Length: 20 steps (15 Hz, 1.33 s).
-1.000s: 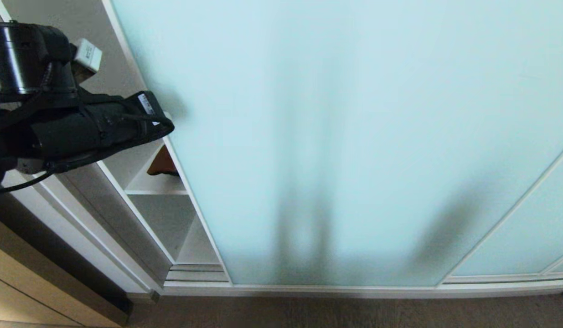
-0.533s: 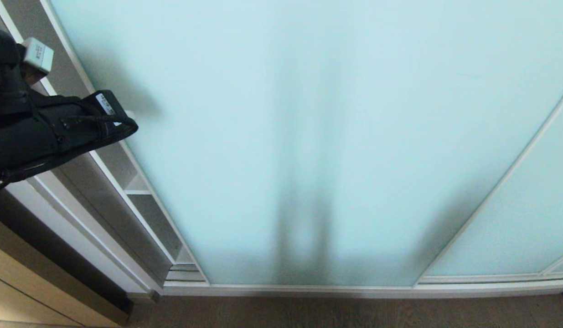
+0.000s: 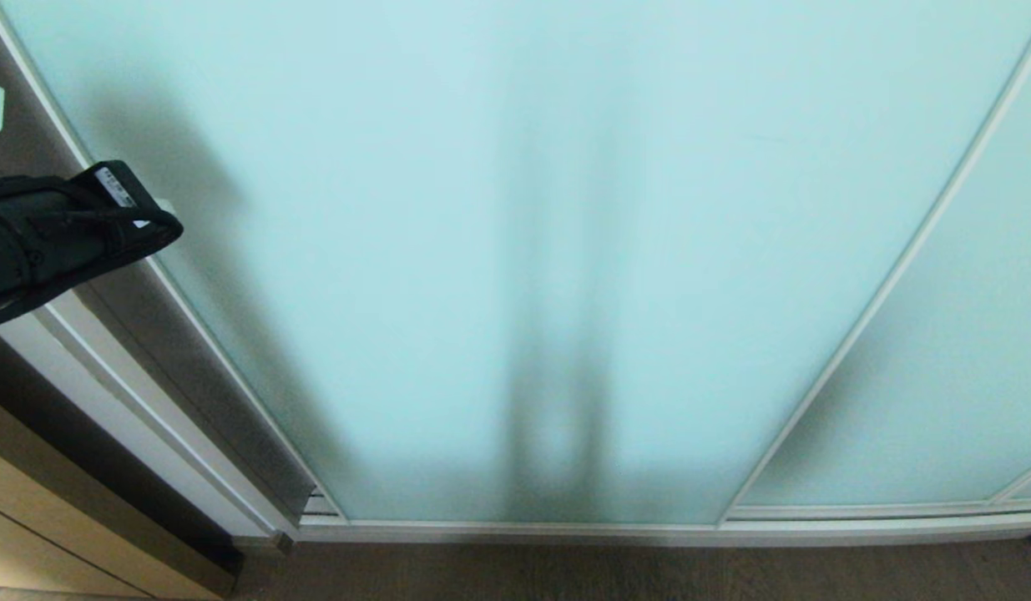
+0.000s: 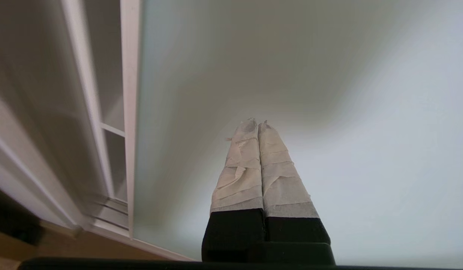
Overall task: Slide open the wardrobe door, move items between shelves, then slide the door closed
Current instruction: Close the door
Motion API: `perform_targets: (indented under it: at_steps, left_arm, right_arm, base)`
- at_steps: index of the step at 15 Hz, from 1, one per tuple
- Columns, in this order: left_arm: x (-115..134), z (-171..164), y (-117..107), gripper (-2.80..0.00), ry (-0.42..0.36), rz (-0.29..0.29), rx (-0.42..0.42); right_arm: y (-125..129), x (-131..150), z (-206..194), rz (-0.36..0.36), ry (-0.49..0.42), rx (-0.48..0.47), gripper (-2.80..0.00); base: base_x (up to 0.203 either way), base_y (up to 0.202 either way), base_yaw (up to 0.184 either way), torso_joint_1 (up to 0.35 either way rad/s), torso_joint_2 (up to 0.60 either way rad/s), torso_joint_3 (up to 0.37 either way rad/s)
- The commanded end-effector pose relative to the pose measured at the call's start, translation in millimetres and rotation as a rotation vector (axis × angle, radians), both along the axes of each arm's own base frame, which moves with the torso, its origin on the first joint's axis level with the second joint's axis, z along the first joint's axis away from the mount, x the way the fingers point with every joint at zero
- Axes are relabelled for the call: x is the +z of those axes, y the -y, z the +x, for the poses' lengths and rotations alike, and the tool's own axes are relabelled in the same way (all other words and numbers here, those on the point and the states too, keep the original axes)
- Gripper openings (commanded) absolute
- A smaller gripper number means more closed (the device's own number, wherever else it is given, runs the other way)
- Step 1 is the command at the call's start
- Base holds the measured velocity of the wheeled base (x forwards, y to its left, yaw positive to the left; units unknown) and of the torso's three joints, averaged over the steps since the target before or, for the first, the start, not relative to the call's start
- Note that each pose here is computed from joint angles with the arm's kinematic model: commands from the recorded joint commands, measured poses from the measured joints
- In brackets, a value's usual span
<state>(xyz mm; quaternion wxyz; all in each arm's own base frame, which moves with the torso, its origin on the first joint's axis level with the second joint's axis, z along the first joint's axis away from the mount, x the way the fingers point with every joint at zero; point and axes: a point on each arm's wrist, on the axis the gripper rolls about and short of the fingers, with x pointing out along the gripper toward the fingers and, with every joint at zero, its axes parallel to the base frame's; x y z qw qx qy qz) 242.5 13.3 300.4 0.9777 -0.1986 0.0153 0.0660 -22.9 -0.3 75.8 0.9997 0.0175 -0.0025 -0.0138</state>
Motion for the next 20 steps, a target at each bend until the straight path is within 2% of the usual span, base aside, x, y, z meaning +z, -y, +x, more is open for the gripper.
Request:
perform_targets:
  at_steps: [1, 7, 12, 20]
  left_arm:
    - [2.7, -3.4, -8.8, -2.80, 0.012, 0.003, 0.038]
    - [-1.0, 5.3, -29.5, -2.80, 0.017, 0.022, 0.118]
    - [-7.6, 28.3, -63.8, -2.80, 0.071, 0.095, 0.242]
    - [-9.3, 32.3, -91.7, -2.80, 0.074, 0.121, 0.354]
  right_arm:
    - [0.0, -0.4, 0.2, 0.000, -0.003, 0.000, -2.80]
    - [0.0, -0.3, 0.2, 0.000, -0.003, 0.000, -2.80]
    - [0.0, -0.2, 0.2, 0.000, -0.002, 0.000, -2.80]
    - [0.0, -0.3, 0.2, 0.000, -0.002, 0.000, -2.80]
  base:
    - [0.000, 0.000, 0.000, 0.000, 0.00, 0.000]
    - [0.000, 0.000, 0.000, 0.000, 0.00, 0.000]
    - [0.000, 0.000, 0.000, 0.000, 0.00, 0.000]
    - [0.000, 0.000, 0.000, 0.000, 0.00, 0.000]
